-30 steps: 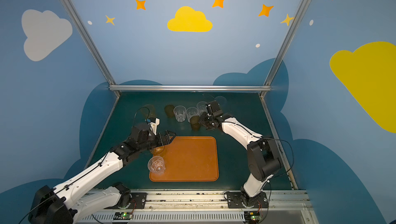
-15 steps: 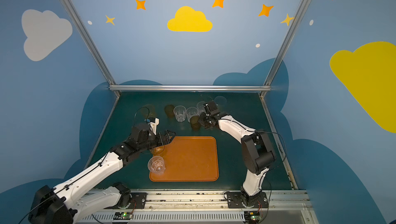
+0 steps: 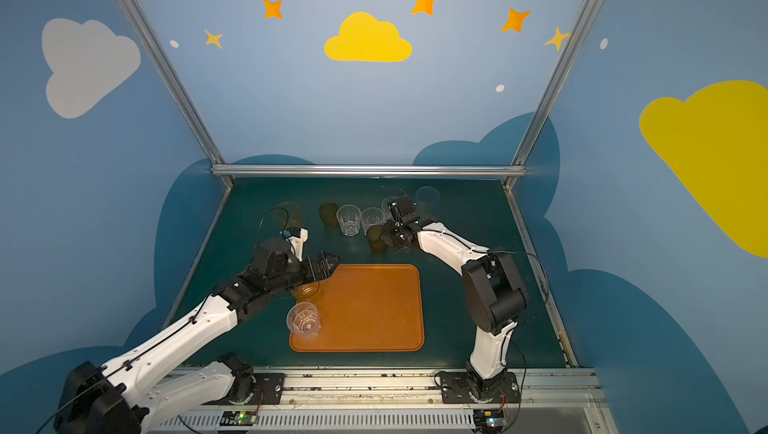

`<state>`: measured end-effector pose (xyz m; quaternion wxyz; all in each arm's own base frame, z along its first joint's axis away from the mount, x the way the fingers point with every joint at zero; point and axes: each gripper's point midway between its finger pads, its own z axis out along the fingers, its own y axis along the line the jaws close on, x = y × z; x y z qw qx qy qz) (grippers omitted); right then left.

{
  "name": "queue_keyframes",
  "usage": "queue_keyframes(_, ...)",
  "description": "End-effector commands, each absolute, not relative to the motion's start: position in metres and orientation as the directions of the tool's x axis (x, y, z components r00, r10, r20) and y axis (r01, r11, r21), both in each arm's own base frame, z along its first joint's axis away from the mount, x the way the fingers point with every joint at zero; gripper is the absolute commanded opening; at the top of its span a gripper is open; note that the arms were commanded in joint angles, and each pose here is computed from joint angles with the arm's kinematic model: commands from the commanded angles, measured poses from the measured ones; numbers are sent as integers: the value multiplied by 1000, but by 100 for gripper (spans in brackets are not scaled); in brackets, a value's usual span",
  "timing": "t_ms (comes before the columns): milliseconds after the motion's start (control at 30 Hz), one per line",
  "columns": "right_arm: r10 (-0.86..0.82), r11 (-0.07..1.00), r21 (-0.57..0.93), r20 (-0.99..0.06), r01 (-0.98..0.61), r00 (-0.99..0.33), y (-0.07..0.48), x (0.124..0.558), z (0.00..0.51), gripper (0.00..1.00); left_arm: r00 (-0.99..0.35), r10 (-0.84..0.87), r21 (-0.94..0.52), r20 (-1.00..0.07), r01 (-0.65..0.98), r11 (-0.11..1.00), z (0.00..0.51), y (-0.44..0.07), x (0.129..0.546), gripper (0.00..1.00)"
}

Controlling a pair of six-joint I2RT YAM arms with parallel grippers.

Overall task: Place the glasses into the tray
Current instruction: 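Close right gripper on the amber dotted glass lying beside the tray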

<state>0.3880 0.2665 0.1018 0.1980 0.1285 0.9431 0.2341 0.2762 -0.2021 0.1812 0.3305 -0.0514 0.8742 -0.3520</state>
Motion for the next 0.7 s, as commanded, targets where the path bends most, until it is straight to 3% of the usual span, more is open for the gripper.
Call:
queue_keyframes(0, 318, 869, 475, -322, 138, -892, 270, 391, 103, 17, -769, -329, -647, -548, 141, 749, 180, -200, 275, 100)
queue_keyframes(133, 308, 870, 476, -326, 127, -894, 273, 390, 104, 15, -754, -343, -634, -561, 124, 764, 180, -194, 278, 100)
queue_keyframes(433, 287, 871, 482, -332, 100, -899, 278, 386, 110, 0, -740, -362, -630, -567, 107, 769, 182, -189, 278, 100)
queue_keyframes(667, 261, 881, 467, -345, 76, -901, 276, 375, 117, 0, -742, -376, -631, -555, 81, 772, 182, -187, 278, 100)
